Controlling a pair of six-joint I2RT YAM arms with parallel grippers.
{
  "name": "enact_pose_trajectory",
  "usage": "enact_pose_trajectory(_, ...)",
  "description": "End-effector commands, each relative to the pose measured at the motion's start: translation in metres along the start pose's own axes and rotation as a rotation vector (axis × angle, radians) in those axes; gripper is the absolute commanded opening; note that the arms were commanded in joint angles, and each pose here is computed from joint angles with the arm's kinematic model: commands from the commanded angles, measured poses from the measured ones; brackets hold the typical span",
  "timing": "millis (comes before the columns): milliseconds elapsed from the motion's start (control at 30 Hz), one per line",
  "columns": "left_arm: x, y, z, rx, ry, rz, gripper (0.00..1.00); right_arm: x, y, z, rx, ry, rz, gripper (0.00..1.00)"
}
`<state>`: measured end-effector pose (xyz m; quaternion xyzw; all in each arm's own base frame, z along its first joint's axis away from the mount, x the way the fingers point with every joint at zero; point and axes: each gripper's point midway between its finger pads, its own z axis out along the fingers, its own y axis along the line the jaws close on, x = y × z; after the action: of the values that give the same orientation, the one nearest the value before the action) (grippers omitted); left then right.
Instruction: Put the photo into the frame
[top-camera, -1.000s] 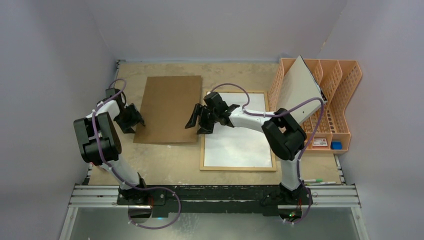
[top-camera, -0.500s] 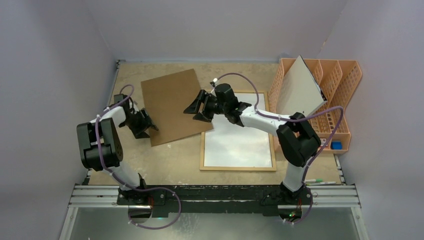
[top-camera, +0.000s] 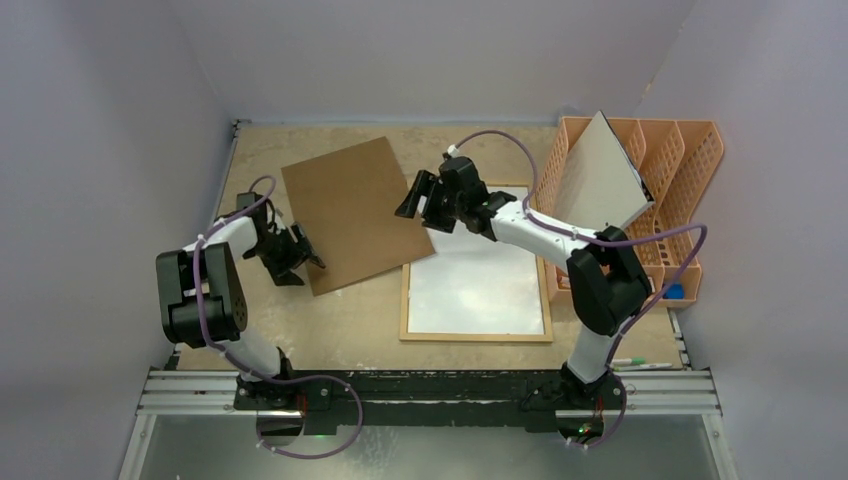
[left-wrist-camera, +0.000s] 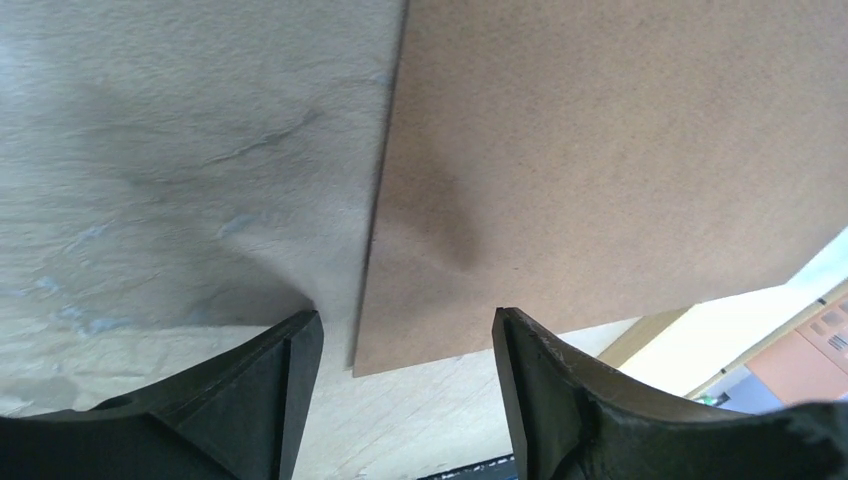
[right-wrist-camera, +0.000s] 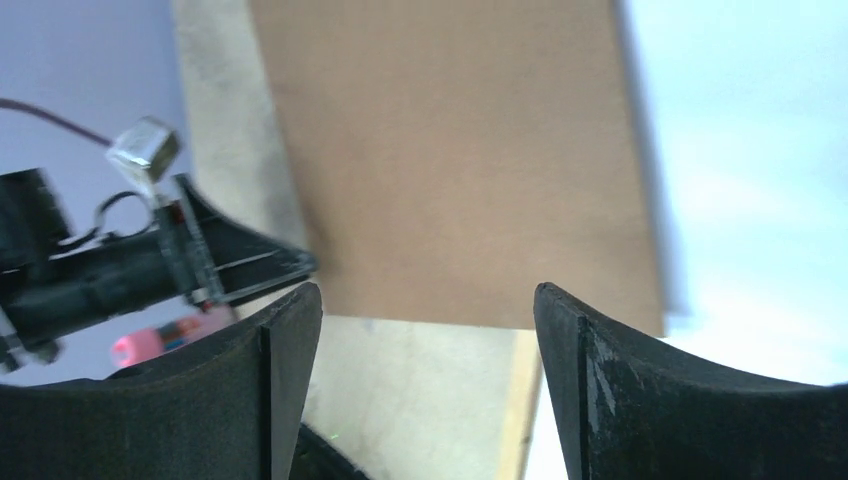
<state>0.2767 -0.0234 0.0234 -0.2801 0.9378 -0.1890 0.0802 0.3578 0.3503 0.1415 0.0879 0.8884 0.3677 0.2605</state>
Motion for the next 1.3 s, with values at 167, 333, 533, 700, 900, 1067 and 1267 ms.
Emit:
enact_pose_trajectory(167, -0.034, 0.01, -0.025, -0.124, -0.162, 0.053, 0.75, -0.019, -0.064, 0.023, 0.102, 0.06, -0.264, 0.84)
enact_pose_trajectory(333, -0.048, -0.009, -0.021, -0.028, -0.216, 0.013, 0.75, -0.033, -0.068, 0.041, 0.11, 0.042, -0.306, 0.89)
enact_pose_trajectory(533, -0.058, -0.019, -0.014, 0.025, -0.234, -0.004, 0.73, -0.021, -0.074, 0.059, 0.041, 0.132, -0.325, 0.88)
enact_pose_trajectory(700, -0.057, -0.024, -0.004, 0.06, -0.193, 0.007, 0.7, -0.008, -0.069, 0.065, -0.045, 0.195, -0.323, 0.83)
enact_pose_trajectory(900, -0.051, -0.026, 0.008, 0.094, -0.144, 0.005, 0.66, -0.002, -0.064, 0.067, -0.119, 0.245, -0.317, 0.77)
enact_pose_trajectory(1067, -0.046, -0.028, 0.014, 0.122, -0.114, 0.008, 0.63, 0.002, -0.036, 0.055, -0.276, 0.284, -0.322, 0.71)
enact_pose_trajectory(1267, -0.045, -0.028, 0.016, 0.125, -0.105, 0.008, 0.62, 0.011, -0.002, 0.035, -0.475, 0.351, -0.333, 0.64)
